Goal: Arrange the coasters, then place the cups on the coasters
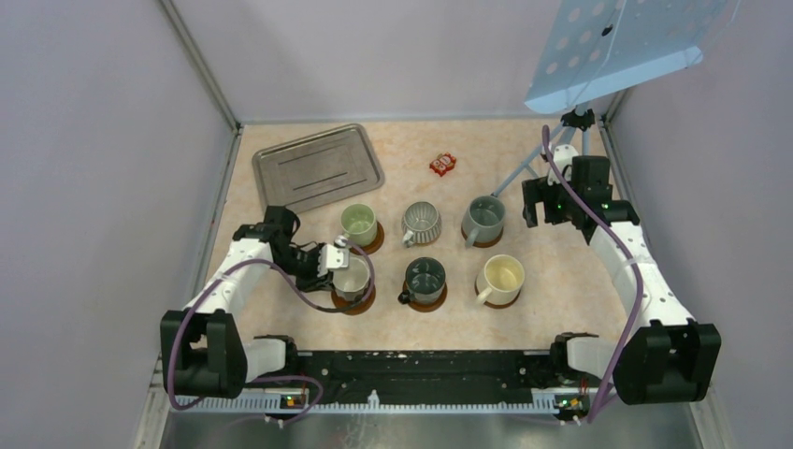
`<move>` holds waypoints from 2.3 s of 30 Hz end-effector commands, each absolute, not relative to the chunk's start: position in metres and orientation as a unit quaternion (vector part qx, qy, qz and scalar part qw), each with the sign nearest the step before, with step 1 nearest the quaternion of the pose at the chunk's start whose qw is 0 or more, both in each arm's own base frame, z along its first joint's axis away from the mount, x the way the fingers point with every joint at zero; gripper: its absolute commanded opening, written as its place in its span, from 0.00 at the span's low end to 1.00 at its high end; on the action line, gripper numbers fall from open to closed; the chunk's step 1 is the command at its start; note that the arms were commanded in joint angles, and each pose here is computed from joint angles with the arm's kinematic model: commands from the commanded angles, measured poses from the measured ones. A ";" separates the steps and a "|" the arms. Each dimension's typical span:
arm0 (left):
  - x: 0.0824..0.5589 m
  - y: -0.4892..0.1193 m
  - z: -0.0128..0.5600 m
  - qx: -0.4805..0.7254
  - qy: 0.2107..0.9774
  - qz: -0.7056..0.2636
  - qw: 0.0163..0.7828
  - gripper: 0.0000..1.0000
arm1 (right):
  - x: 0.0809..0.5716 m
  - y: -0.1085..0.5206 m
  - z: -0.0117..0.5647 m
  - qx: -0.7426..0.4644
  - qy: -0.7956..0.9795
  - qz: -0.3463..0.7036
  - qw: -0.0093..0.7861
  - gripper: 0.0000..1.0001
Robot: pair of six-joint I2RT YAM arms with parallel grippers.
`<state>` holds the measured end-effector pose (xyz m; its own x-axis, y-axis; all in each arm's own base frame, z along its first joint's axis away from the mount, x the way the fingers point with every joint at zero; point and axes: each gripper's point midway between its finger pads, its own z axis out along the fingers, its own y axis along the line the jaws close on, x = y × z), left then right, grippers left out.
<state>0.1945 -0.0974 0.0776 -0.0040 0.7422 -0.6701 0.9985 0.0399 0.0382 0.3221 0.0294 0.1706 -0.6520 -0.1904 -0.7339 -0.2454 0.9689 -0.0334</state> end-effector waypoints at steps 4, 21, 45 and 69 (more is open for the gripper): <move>0.183 -0.103 0.082 0.665 0.645 -0.250 0.282 0.54 | 0.332 0.027 0.181 -0.121 0.900 0.028 0.417 0.90; 0.180 -0.108 0.094 0.669 0.634 -0.262 0.286 0.50 | 0.332 0.029 0.179 -0.121 0.899 0.032 0.420 0.90; 0.173 -0.102 0.064 0.675 0.646 -0.237 0.266 0.45 | 0.330 0.028 0.180 -0.124 0.898 0.030 0.420 0.90; 0.182 -0.114 0.050 0.654 0.651 -0.248 0.295 0.02 | 0.331 0.028 0.180 -0.123 0.898 0.030 0.421 0.90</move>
<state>0.1833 -0.1047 0.0519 0.0306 0.7369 -0.6753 0.9964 0.0309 0.0788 0.3232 0.0291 0.1688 -0.6552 -0.1906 -0.7310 -0.2444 0.9691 -0.0336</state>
